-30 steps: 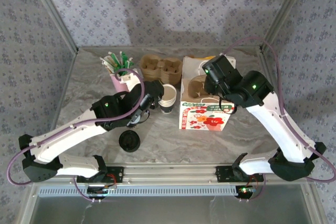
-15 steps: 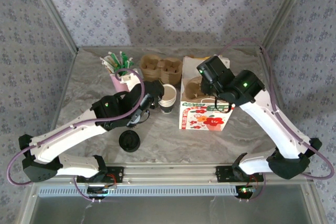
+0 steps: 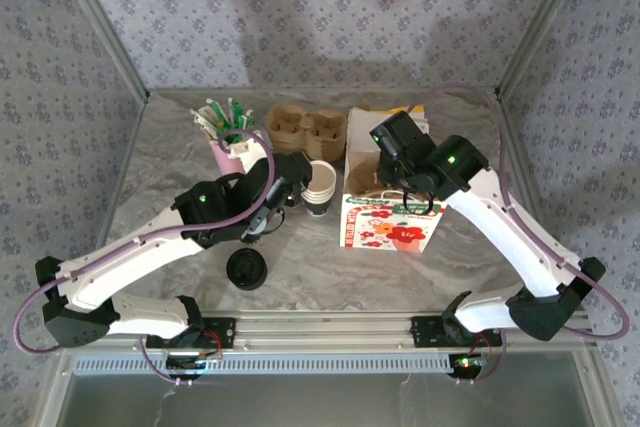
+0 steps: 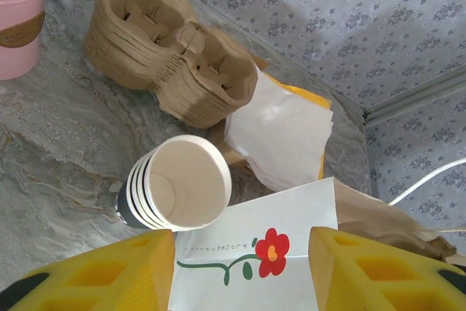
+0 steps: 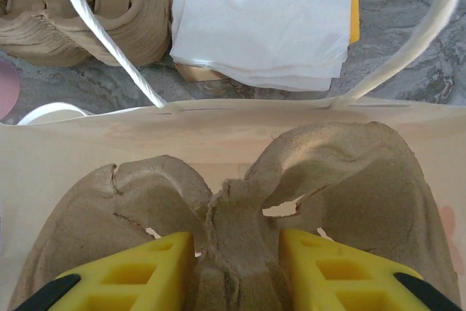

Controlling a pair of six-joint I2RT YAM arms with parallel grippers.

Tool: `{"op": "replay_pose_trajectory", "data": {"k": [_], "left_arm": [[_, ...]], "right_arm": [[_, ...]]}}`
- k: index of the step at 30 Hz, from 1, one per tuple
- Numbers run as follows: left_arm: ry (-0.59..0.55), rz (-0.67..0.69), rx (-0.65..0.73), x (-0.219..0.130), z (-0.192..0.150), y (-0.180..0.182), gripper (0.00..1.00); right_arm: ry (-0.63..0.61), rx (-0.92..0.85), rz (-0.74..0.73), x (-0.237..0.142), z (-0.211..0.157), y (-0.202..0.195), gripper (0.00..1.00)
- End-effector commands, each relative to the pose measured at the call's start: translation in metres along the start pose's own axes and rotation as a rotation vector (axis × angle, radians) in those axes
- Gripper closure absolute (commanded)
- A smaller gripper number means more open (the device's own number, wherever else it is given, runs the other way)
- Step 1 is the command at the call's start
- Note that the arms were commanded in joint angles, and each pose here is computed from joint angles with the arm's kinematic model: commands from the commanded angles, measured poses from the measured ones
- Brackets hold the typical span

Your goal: Pack the takeout coffee

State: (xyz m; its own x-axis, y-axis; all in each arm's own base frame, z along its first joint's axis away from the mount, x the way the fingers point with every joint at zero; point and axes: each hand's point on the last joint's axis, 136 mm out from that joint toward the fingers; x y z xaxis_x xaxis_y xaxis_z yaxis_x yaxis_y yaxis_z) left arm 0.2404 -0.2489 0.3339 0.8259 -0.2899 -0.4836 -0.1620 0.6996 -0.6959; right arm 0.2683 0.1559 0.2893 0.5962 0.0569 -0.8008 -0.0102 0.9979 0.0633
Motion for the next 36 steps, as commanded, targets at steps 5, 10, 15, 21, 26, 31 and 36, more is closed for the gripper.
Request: {"op": "replay_pose_trajectory", "data": {"k": [5, 10, 15, 21, 26, 31, 36], "left_arm": [[0.007, 0.002, 0.012, 0.001, 0.001, 0.0, 0.49], [0.008, 0.005, 0.013, 0.001, 0.001, 0.001, 0.49], [0.013, 0.013, 0.013, 0.003, -0.001, 0.004, 0.49], [0.018, 0.013, 0.011, 0.002, -0.002, 0.004, 0.49], [0.019, 0.017, 0.01, 0.002, -0.002, 0.006, 0.49], [0.019, 0.022, 0.01, 0.003, -0.003, 0.007, 0.49], [0.026, 0.023, 0.015, 0.005, -0.006, 0.007, 0.49]], "right_arm": [[0.027, 0.023, -0.008, 0.013, -0.002, -0.006, 0.64], [0.033, 0.032, -0.013, 0.017, -0.003, -0.009, 0.64], [0.014, 0.033, -0.039, 0.015, -0.002, -0.015, 0.64], [-0.058, 0.045, -0.075, 0.013, 0.008, -0.023, 0.64], [-0.072, 0.045, -0.084, 0.018, 0.009, -0.024, 0.64], [-0.054, 0.021, -0.076, 0.027, 0.003, -0.019, 0.64], [-0.007, 0.005, -0.05, 0.037, -0.009, -0.014, 0.64]]}}
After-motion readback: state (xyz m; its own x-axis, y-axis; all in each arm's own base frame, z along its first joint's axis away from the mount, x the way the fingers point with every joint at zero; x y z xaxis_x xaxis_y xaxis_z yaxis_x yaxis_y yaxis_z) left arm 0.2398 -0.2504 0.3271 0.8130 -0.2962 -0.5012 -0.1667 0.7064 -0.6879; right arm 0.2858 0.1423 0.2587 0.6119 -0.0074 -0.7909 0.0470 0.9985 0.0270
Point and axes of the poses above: each hand's point on the last joint's axis, 136 mm out from that joint toward the fingers, its own x axis out along the fingers, its own y axis along the line the jaws close on, z = x × y, and after that the axes turned 7 degrees about -x, right-handed
